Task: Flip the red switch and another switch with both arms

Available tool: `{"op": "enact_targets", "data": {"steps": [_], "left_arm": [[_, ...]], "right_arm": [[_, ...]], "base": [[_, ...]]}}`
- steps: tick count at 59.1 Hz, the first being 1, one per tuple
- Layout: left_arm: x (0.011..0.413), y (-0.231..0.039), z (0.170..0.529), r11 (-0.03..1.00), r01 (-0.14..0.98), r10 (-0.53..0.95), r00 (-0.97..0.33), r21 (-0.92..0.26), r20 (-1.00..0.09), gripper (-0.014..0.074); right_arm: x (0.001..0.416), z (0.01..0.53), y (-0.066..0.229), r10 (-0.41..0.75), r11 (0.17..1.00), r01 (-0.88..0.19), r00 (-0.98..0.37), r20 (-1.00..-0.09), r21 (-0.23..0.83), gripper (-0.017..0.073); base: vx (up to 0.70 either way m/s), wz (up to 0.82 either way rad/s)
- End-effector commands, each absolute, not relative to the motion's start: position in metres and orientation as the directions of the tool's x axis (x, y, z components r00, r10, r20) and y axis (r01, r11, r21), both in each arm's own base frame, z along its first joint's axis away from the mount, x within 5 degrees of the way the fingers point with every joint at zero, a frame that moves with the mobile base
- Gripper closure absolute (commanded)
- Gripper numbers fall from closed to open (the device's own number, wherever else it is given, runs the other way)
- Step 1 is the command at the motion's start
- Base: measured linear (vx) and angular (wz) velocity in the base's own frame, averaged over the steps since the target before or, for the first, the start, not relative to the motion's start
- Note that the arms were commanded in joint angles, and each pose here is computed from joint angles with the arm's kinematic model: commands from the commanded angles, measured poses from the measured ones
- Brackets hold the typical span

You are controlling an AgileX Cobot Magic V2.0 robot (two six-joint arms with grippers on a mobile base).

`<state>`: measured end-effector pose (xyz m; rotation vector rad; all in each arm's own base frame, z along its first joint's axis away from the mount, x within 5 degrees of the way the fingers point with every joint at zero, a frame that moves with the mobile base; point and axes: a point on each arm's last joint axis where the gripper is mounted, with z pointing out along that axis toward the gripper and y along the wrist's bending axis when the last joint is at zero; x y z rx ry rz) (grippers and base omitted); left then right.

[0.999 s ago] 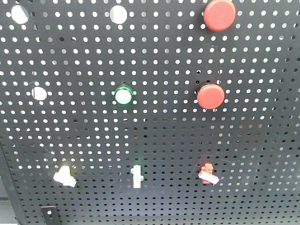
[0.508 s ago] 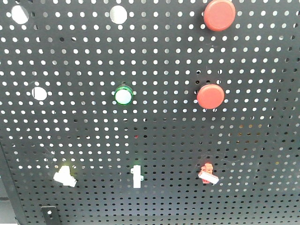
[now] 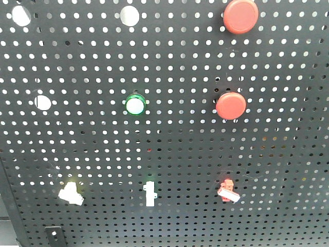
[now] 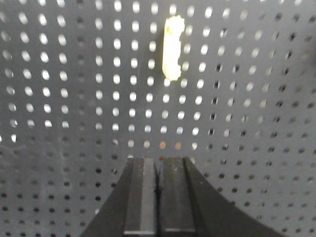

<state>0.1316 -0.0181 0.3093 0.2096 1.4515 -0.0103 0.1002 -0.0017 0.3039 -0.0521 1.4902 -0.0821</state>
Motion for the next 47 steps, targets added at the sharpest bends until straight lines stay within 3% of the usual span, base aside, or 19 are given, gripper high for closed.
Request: {"op": "enact_targets", "data": {"steps": [1, 11, 33, 47], "left_arm": [[0.136, -0.034, 0.327, 0.953, 0.238, 0.12, 0.264, 0.185, -0.957, 0.0591], [0.153, -0.056, 0.326, 0.91, 0.375, 0.103, 0.21, 0.177, -0.972, 0.0591], [0.201, -0.081, 0.34, 0.891, 0.421, 0.152, 0.073, 0.169, -0.986, 0.0591], [0.206, -0.093, 0.333, 0.88, 0.456, 0.156, -0.005, 0.137, -0.988, 0.0591]], "right_arm": [[0.101, 0.322, -0.001, -0.093, 0.996, 0.027, 0.187, -0.978, -0.089, 0.0566], [0.101, 0.322, -0.001, -0.093, 0.996, 0.027, 0.187, -0.978, -0.089, 0.0566], [0.101, 0.322, -0.001, -0.093, 0.996, 0.027, 0.187, -0.978, -0.089, 0.0566], [0.101, 0.323, -0.001, -0.093, 0.996, 0.027, 0.188, -0.978, -0.089, 0.0566]], "base": [[0.0, 0.0], [0.0, 0.0], [0.0, 0.0], [0.0, 0.0]]}}
